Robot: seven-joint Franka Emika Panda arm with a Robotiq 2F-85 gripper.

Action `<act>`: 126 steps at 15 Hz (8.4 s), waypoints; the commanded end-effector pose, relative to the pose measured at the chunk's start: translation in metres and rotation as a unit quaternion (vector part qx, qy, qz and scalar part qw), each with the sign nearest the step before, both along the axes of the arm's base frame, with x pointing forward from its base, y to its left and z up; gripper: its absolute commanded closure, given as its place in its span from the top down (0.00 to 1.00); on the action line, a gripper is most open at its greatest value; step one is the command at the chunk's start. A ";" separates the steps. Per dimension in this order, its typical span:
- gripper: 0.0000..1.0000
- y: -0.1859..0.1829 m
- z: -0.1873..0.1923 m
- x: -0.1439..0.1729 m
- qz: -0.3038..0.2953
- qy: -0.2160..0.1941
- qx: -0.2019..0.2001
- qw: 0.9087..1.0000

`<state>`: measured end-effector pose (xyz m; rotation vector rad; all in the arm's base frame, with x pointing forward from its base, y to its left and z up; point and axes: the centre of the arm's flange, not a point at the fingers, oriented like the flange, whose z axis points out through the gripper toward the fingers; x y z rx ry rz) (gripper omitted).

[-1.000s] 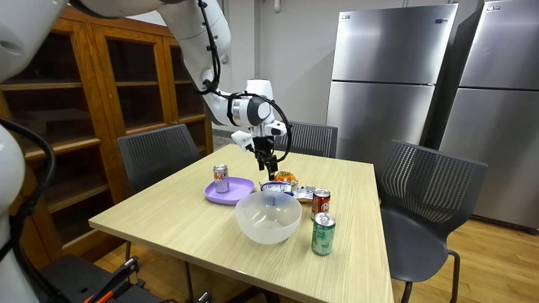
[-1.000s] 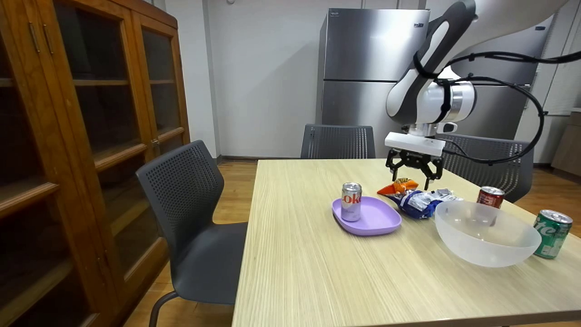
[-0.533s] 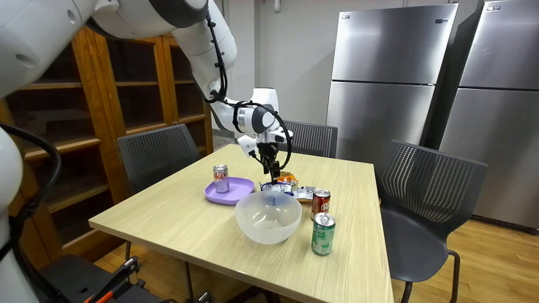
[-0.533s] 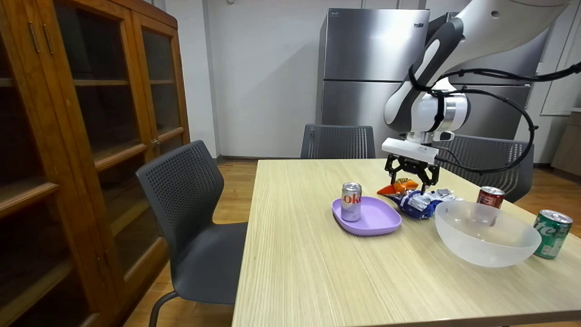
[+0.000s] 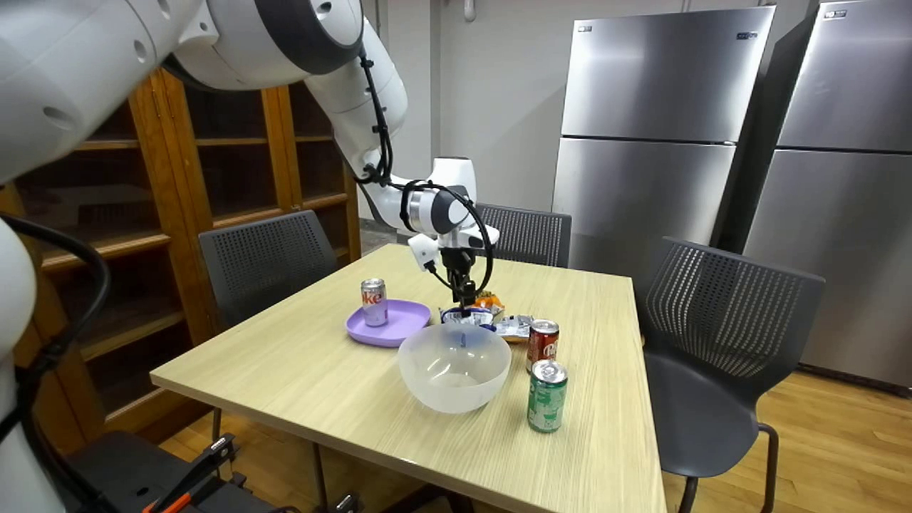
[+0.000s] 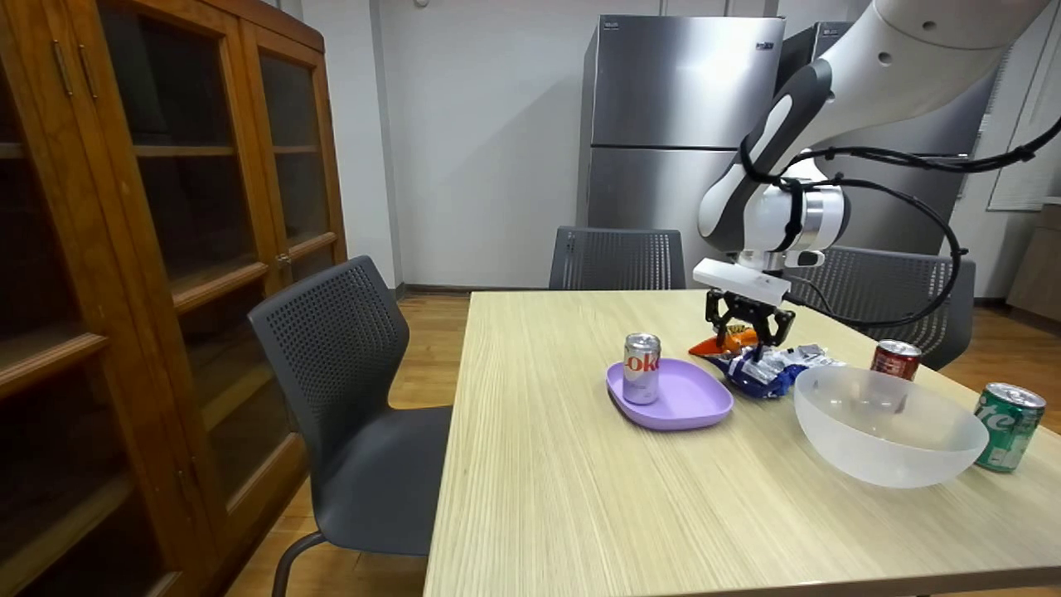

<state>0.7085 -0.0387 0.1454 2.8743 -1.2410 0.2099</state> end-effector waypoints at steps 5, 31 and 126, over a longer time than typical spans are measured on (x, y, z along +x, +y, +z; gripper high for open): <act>0.16 0.000 0.006 0.014 -0.016 -0.007 0.005 1.000; 0.00 0.011 0.117 -0.085 -0.009 -0.095 -0.009 0.995; 1.00 0.014 0.071 0.021 -0.051 -0.045 -0.047 0.997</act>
